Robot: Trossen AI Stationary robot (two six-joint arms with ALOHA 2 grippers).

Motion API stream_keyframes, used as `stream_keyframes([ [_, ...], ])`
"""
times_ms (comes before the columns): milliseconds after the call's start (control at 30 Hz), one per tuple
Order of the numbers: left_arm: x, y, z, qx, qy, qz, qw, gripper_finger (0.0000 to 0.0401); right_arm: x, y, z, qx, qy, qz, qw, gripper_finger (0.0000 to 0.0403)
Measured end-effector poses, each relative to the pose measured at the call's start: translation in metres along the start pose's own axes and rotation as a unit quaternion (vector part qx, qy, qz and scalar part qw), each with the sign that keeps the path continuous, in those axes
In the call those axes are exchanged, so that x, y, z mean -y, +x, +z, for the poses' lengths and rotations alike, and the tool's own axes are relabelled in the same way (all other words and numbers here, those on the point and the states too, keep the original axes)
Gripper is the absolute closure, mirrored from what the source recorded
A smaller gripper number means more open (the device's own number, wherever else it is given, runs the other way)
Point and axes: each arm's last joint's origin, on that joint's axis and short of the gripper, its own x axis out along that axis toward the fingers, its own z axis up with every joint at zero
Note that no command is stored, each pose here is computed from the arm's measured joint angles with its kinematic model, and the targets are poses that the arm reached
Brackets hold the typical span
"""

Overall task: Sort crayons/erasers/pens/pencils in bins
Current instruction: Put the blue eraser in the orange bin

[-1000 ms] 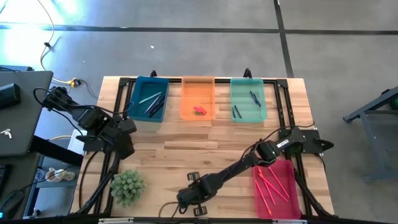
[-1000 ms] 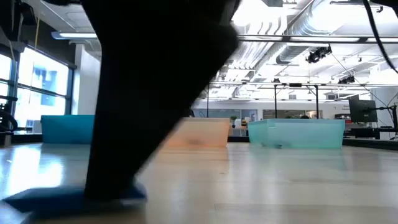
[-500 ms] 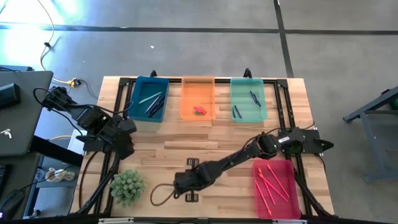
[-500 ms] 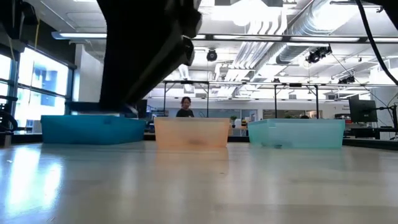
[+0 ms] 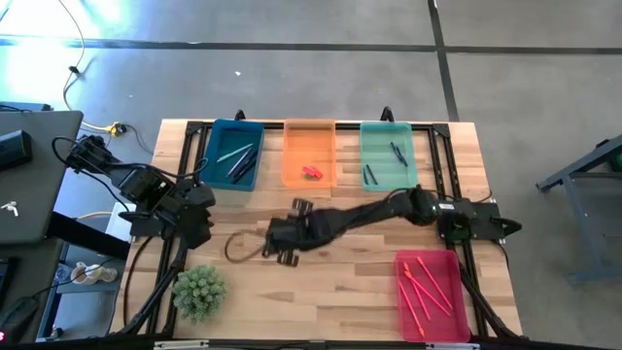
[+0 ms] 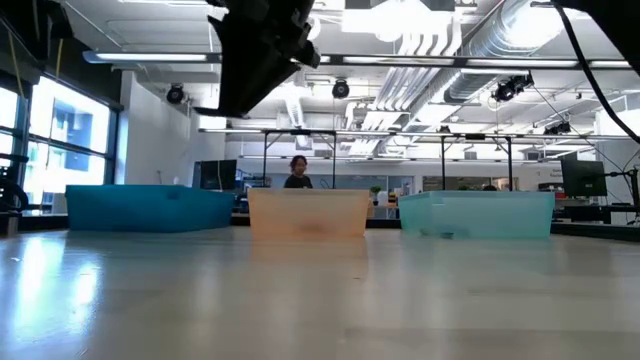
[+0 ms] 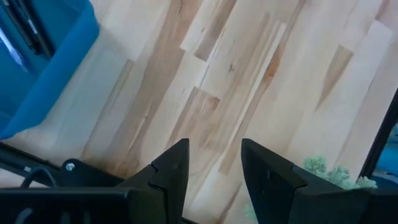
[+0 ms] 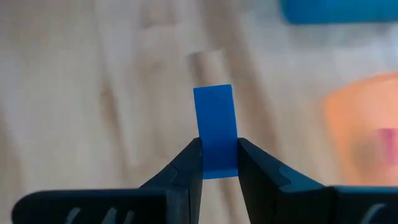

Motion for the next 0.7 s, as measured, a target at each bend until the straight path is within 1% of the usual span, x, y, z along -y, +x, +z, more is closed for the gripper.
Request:
stream_keyframes([
  [133, 0.000, 0.000, 0.001, 0.011, -0.001, 0.003, 1.000, 0.0268, 0.035, -0.008, 0.014, 0.019, 0.019, -0.035, 0.999, 0.0328],
  [233, 0.001, 0.000, 0.002, 0.019, -0.001, 0.004, 1.000, 0.0268, 0.062, -0.009, 0.021, 0.019, 0.030, -0.055, 0.998, 0.0328],
  [467, 0.000, 0.000, 0.004, 0.049, -0.004, 0.023, 0.999, 0.0268, 0.123, 0.002, 0.031, 0.001, 0.037, -0.089, 0.995, 0.0328],
  [567, -0.001, 0.000, 0.005, 0.068, -0.010, 0.035, 0.997, 0.0268, 0.150, 0.009, 0.033, -0.013, 0.025, -0.081, 0.996, 0.0328],
  [700, -0.002, -0.001, 0.007, 0.106, -0.034, 0.057, 0.992, 0.0268, 0.188, 0.018, 0.034, -0.027, 0.017, -0.076, 0.997, 0.0328],
])
